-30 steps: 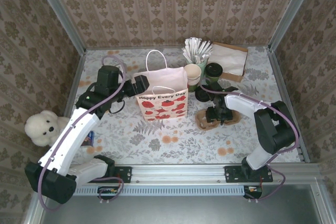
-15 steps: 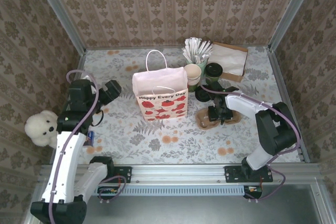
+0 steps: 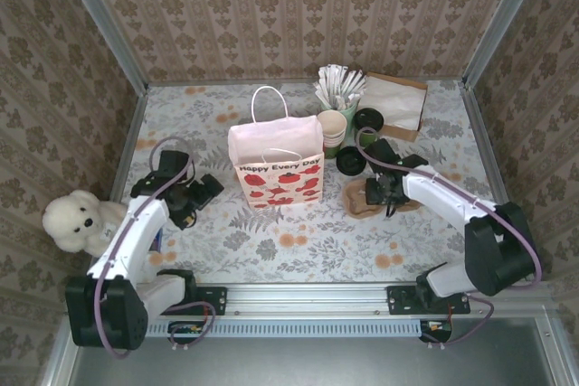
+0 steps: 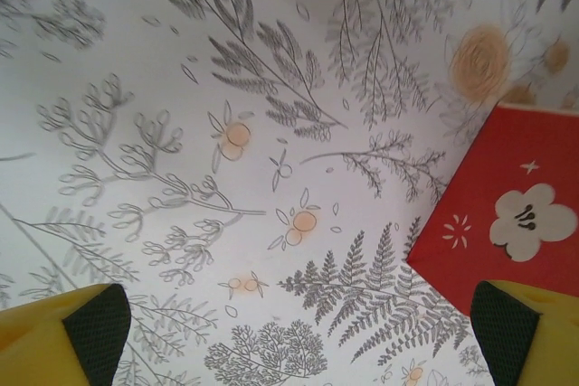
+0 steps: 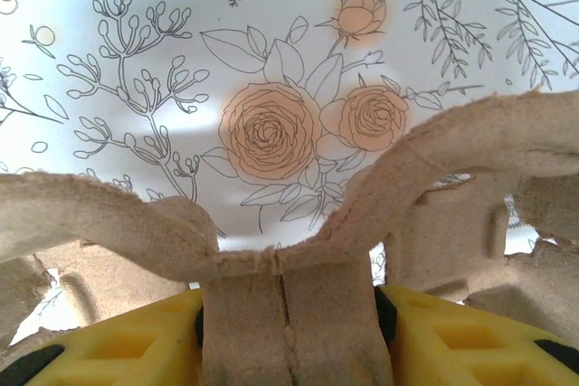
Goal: Pack the takeout coffee
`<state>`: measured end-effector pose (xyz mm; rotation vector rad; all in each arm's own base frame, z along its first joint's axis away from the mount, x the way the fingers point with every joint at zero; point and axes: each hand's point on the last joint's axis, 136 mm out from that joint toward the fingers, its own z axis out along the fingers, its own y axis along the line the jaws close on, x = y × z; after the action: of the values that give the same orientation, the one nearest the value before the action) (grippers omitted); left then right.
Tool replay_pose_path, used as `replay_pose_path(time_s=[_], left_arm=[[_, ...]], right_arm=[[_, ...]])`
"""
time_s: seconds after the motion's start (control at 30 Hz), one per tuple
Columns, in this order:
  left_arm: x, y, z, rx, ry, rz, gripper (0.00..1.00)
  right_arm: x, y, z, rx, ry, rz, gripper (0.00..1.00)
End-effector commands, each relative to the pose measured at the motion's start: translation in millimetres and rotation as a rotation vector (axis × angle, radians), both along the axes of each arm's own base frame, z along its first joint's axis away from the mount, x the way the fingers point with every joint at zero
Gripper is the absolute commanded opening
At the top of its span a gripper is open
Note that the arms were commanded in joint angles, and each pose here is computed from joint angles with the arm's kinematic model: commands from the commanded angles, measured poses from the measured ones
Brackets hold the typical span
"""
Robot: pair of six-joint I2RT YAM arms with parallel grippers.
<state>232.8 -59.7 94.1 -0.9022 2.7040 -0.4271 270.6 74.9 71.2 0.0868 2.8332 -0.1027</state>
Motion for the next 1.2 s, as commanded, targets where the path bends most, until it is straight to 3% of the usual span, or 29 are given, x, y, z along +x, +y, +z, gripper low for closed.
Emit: replay_pose_path(time_s=[0.0,0.33,0.7,0.83,0.97,1.17], left_arm=[[9,-18,-3,-0.035,0.019,-0.031,1.00],[37,-53,-27,-0.032,0.050,-0.111,1.00],[7,-88,-25,-0.076,0.096,-0.165,1.00],[-2,-112,-18,-0.115,0.105,-0.241,1.00],[-7,-93,-6,0.004,0.077,-0.248,1.00],[8,-50,30,0.056,-0.110,-0.151,1.00]], right_arm=[[-6,-10,11,0.002,-0.050,-0.066,0.50],[-9,-11,32,0.041,-0.108,-0.080,0.50],[-2,-4,64,0.128,-0.171,-0.098,0.50],[0,-10,73,0.163,-0.186,-0.137,0.50],[2,-15,86,0.216,-0.203,-0.169,0.50],[9,-5,118,0.323,-0.244,-0.152,0.49]])
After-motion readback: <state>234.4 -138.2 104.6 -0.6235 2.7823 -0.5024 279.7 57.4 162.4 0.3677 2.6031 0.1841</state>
